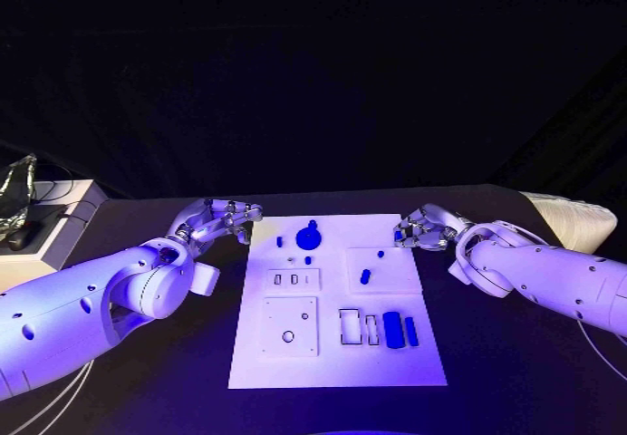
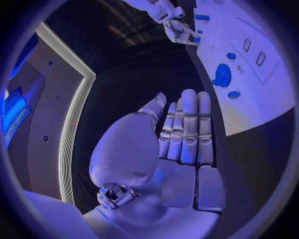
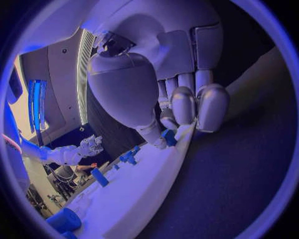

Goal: Assemble the parts on the task board

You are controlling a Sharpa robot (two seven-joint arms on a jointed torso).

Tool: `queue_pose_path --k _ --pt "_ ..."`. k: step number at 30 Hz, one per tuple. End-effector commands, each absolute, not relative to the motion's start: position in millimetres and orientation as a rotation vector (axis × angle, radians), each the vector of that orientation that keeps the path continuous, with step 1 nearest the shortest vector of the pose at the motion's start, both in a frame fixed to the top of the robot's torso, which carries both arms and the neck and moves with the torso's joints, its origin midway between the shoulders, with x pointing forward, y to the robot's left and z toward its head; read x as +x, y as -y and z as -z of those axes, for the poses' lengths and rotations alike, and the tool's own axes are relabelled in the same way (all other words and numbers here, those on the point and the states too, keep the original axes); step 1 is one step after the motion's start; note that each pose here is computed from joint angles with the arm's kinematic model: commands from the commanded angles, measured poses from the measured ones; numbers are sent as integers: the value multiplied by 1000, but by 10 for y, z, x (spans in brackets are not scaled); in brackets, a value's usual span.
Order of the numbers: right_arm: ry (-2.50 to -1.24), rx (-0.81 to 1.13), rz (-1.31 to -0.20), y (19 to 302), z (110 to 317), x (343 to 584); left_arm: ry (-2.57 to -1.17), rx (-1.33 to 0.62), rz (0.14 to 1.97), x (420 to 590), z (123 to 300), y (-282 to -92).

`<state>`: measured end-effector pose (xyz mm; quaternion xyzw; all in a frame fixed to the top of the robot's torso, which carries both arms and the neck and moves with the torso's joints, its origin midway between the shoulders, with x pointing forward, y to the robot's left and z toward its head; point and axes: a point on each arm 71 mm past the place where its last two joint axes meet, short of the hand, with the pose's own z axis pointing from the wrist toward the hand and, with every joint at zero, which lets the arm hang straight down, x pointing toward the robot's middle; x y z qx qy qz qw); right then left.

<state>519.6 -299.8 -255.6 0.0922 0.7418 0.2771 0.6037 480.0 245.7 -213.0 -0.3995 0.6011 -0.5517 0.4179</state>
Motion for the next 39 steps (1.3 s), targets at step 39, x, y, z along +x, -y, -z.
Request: queue_pose_path --k 39 --pt "-1572 252 -683 2771 2170 5231 -1505 -988 1398 4791 2116 -2464"
